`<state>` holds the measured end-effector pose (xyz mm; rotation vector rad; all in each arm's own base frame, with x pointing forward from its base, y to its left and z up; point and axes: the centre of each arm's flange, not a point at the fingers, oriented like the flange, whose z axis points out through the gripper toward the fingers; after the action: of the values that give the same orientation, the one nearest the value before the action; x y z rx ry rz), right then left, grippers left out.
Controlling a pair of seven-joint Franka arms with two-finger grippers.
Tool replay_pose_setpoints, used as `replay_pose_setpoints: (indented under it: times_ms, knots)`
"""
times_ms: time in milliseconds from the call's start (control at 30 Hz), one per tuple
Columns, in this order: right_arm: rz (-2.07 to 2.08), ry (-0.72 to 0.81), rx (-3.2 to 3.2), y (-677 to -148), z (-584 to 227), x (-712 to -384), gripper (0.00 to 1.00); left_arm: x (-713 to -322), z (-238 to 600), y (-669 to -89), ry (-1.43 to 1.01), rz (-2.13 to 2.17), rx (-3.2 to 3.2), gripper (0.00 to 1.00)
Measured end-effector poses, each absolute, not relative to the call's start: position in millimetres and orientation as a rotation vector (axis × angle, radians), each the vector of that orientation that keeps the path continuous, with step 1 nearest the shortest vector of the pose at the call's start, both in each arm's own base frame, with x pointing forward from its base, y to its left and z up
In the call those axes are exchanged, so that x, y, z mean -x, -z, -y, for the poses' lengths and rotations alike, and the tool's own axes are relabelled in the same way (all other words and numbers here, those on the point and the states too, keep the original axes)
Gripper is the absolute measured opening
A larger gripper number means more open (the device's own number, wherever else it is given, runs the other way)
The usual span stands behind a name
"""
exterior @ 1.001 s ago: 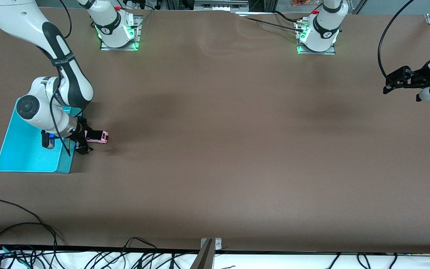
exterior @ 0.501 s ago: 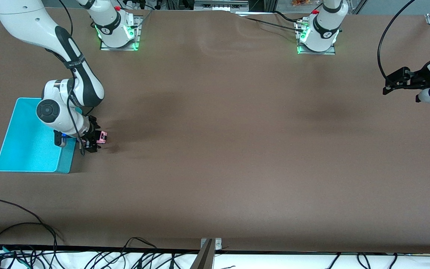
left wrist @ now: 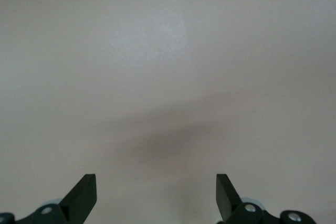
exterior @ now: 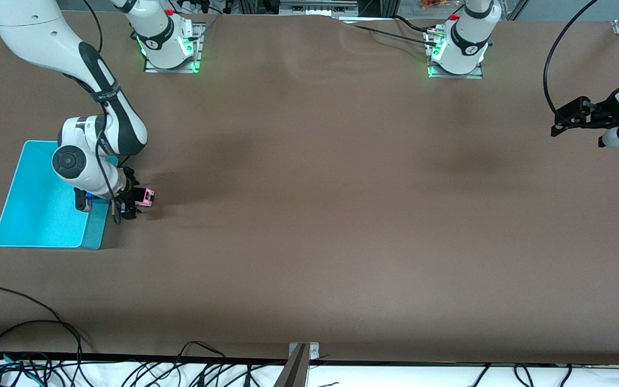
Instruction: Wind and store pink jeep toy
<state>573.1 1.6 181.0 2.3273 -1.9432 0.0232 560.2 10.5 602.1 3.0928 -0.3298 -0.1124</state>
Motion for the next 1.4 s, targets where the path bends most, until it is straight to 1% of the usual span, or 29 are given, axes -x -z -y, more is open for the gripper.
replay_pose_setpoints:
  times_ms: [67, 134, 300, 334, 401, 467, 567, 701, 1001, 1101, 1202, 1402]
  knots:
    - [1.943, -0.024, -2.328, -181.1, -1.7, -573.1, 0.96, -560.2, -10.5, -602.0, 0.113, 0.330, -3.093, 1.00]
    - [1.944, -0.026, -2.329, -181.3, -1.7, -573.4, 0.87, -560.3, -10.5, -601.9, 0.113, 0.330, -3.093, 1.00]
    - [1.942, -0.040, -2.336, -184.4, -1.8, -575.4, 0.59, -560.4, -10.5, -601.6, 0.114, 0.330, -3.093, 1.00]
    - [1.939, -0.047, -2.340, -185.9, -1.9, -576.5, 0.56, -560.4, -10.5, -601.6, 0.114, 0.330, -3.093, 1.00]
    - [1.932, -0.063, -2.350, -189.4, -2.3, -579.1, 0.56, -560.4, -10.5, -601.6, 0.114, 0.330, -3.093, 1.00]
    - [1.933, -0.087, -2.361, -196.5, -3.1, -583.6, 0.52, -560.4, -10.5, -601.6, 0.114, 0.330, -3.093, 1.00]
    - [1.926, -0.126, -2.391, -212.8, -5.7, -591.3, 0.52, -560.5, -10.5, -601.5, 0.114, 0.330, -3.093, 1.00]
    - [1.843, -0.174, -2.486, -243.5, -16.7, -599.3, 0.52, -560.5, -10.5, -601.4, 0.114, 0.330, -3.093, 1.00]
    - [1.545, -0.218, -2.664, -323.5, -29.5, -609.2, 0.52, -560.6, -10.5, -601.3, 0.115, 0.330, -3.093, 1.00]
    - [1.335, -0.172, -2.734, -341.7, -22.8, -609.7, 0.52, -560.6, -10.5, -601.3, 0.115, 0.330, -3.093, 1.00]
    - [1.103, -0.085, -2.798, -353.1, -6.2, -609.5, 0.52, -560.6, -10.5, -601.3, 0.115, 0.329, -3.093, 1.00]
    - [0.723, 0.059, -2.891, -358.8, 68.2, -604.1, 0.52, -560.6, -10.4, -601.3, 0.115, 0.330, -3.093, 1.00]
